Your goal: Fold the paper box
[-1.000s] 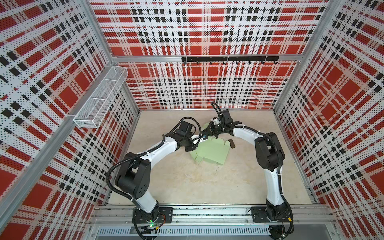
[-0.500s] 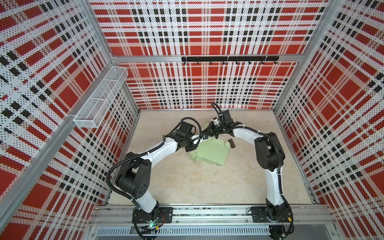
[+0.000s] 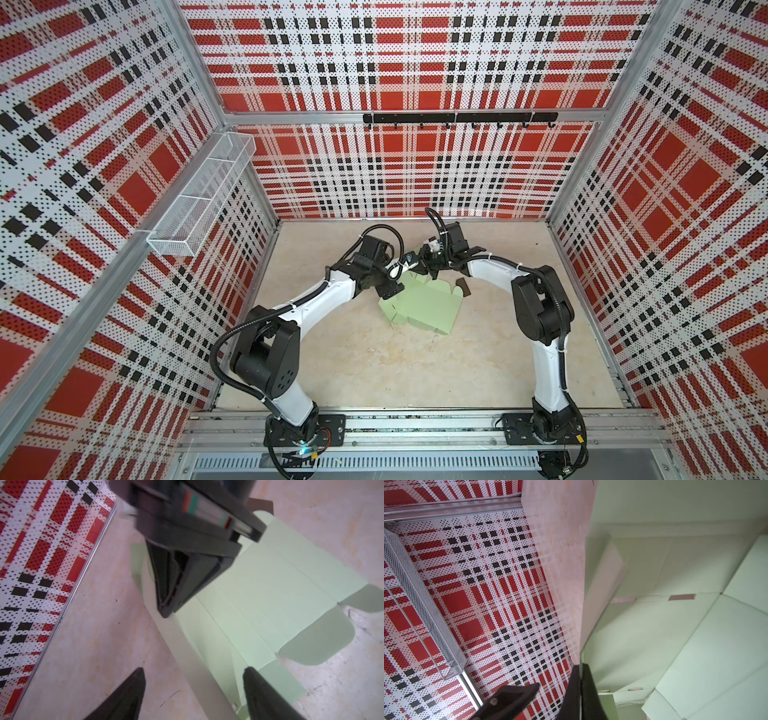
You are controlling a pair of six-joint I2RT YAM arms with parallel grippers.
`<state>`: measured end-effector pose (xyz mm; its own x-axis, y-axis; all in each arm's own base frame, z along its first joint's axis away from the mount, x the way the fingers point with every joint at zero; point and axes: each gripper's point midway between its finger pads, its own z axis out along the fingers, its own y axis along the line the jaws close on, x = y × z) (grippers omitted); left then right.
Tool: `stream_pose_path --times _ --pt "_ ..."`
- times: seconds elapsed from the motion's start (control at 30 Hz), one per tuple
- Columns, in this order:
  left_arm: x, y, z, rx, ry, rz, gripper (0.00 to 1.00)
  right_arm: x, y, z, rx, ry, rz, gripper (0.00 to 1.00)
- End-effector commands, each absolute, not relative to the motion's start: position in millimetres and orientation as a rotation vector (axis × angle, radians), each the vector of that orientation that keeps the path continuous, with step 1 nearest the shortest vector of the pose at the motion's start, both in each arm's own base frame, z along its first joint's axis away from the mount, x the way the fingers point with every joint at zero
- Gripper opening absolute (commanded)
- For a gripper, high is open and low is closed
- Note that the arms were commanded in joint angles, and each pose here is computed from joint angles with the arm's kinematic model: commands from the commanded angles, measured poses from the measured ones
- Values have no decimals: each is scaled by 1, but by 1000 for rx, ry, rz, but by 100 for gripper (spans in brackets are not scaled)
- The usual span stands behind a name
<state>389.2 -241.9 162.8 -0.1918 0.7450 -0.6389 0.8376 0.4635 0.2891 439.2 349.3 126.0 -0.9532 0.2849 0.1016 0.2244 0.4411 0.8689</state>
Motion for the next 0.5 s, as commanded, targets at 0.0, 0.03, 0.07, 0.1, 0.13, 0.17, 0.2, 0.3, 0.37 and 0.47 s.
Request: stream_pose_path --times 0.0,0.03,0.07,0.1,0.13,0.17,0.2,0.3,0.37,0.47 --pt "389 -245 198 1092 2089 -314 83 442 350 152 436 2532 1595 0" --pt "388 -244 196 1055 2138 -336 84 443 351 154 434 2523 1603 0" --pt "386 -243 193 1018 2181 -369 87 443 351 155 430 2510 1612 0" --pt "384 -242 190 984 2205 -411 89 444 351 158 427 2498 1623 0" --pt "380 -243 189 955 2211 -476 92 444 352 160 421 2485 1633 0" --pt "379 -241 188 900 2222 -547 93 445 352 162 413 2476 1639 0" --pt "380 -237 187 834 2241 -597 93 445 353 165 402 2468 1642 0" --pt "392 -221 186 665 2278 -709 92 444 353 168 382 2462 1646 0" --pt "395 -213 181 605 2291 -740 90 444 355 168 369 2463 1653 0" --pt "388 -218 165 629 2310 -772 91 443 358 170 349 2459 1669 0"
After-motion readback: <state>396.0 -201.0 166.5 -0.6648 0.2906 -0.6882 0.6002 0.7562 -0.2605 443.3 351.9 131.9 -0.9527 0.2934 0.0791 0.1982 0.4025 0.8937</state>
